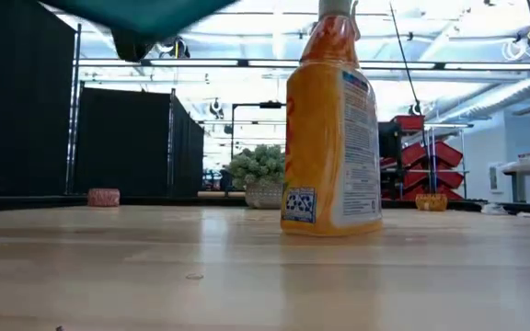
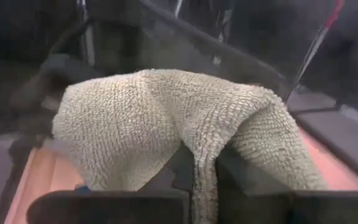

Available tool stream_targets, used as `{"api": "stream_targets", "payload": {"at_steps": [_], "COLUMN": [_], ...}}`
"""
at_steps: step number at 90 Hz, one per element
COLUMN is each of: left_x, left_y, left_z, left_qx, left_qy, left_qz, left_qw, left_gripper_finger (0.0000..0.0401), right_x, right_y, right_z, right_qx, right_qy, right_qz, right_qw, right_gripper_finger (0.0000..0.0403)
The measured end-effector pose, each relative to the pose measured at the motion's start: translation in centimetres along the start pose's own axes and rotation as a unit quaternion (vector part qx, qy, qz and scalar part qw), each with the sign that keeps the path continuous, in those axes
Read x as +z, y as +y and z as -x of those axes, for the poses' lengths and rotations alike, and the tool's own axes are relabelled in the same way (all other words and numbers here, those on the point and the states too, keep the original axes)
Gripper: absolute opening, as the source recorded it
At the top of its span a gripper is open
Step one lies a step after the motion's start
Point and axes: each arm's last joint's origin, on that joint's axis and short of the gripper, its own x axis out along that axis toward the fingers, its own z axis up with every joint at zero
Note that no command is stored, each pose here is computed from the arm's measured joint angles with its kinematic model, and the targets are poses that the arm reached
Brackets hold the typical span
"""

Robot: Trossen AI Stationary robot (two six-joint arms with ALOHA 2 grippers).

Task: Apply microfiber cloth
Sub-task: Wipe the back of the tablet using the green microfiber cloth

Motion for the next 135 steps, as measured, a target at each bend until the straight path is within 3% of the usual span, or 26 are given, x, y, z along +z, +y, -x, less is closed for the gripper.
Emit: {"api": "stream_targets", "payload": {"at_steps": [38, 45, 54, 66, 78, 90, 106, 126, 135], "left_x": [1.7, 1.5, 1.2, 1.4, 1.3, 1.1, 0.8, 1.1, 0.5], "left_y": [-1.2, -1.0, -0.7, -0.6, -0.5, -0.3, -0.2, -0.5, -0.5], "left_z": [1.2, 1.1, 1.1, 1.0, 1.0, 1.0, 1.0, 1.1, 1.7], "left_qx": [-0.023, -0.014, 0.005, 0.006, 0.01, 0.018, 0.02, 0.006, 0.01], "left_qy": [-0.016, -0.006, 0.003, -0.007, -0.009, -0.004, 0.007, 0.019, 0.086], "left_qz": [0.002, -0.006, -0.014, -0.008, -0.009, -0.013, -0.021, -0.027, -0.097], "left_qw": [1.0, 1.0, 1.0, 1.0, 1.0, 1.0, 1.0, 0.999, 0.991], "left_gripper_finger": [0.0012, 0.0012, 0.0012, 0.0012, 0.0012, 0.0012, 0.0012, 0.0012, 0.0012], "right_x": [-4.6, -3.3, 0.8, 3.2, 2.2, 1.0, -1.2, -5.3, -5.9], "right_y": [2.0, 2.4, 3.0, 1.6, 0.2, 0.2, 1.5, 2.3, 2.7], "right_z": [5.0, 6.0, 6.6, 4.0, 0.4, -0.6, 1.4, 5.3, 7.6], "right_qx": [-0.006, 0.011, 0.009, -0.029, -0.017, -0.017, -0.006, -0.016, -0.017], "right_qy": [0.118, 0.083, -0.016, -0.069, -0.034, -0.001, 0.056, 0.181, 0.203], "right_qz": [0.051, 0.058, 0.071, 0.091, 0.09, 0.082, 0.077, 0.057, 0.03], "right_qw": [0.992, 0.995, 0.997, 0.993, 0.995, 0.996, 0.995, 0.982, 0.979], "right_gripper_finger": [0.0013, 0.0013, 0.0013, 0.0013, 0.0013, 0.0013, 0.0013, 0.0013, 0.0013]}}
